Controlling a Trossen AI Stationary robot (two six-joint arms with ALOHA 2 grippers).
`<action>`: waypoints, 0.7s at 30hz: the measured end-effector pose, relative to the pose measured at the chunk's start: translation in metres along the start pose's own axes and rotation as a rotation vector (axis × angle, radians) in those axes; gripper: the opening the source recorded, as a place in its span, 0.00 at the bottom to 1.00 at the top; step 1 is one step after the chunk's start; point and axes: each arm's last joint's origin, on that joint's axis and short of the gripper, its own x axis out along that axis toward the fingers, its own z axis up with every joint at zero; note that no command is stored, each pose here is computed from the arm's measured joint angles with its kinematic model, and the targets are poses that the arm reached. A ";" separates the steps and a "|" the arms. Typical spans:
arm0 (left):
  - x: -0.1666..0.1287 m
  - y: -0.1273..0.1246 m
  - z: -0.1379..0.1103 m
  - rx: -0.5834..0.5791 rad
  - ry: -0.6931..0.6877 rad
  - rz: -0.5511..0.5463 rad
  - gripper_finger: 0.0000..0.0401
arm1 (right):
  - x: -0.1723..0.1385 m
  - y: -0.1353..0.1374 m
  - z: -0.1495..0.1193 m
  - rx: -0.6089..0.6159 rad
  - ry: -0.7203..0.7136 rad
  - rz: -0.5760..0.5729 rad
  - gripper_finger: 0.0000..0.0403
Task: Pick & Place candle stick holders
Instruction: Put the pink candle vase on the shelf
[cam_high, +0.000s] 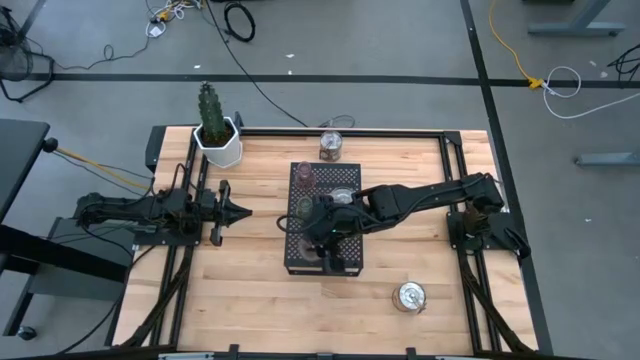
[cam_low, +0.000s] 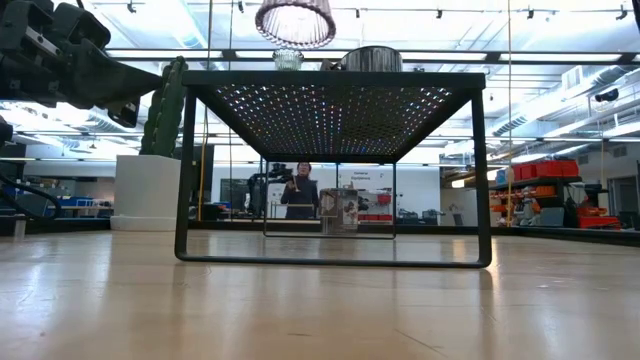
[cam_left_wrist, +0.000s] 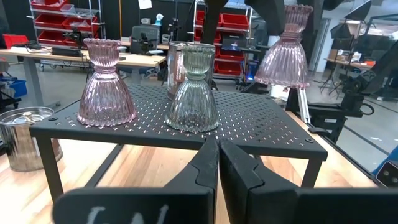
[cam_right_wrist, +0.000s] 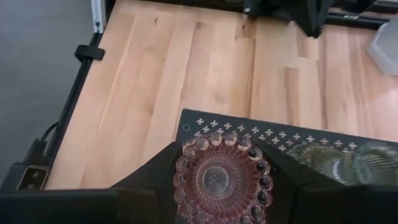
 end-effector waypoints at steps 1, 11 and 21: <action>0.000 0.000 0.000 0.000 0.000 0.000 0.05 | 0.000 0.000 0.000 0.001 -0.004 -0.007 0.41; 0.000 0.000 0.000 0.000 0.000 0.000 0.05 | 0.007 -0.003 -0.001 0.004 -0.023 -0.047 0.41; 0.000 0.000 0.000 0.000 0.000 0.000 0.05 | 0.020 -0.002 -0.004 -0.023 -0.065 -0.049 0.41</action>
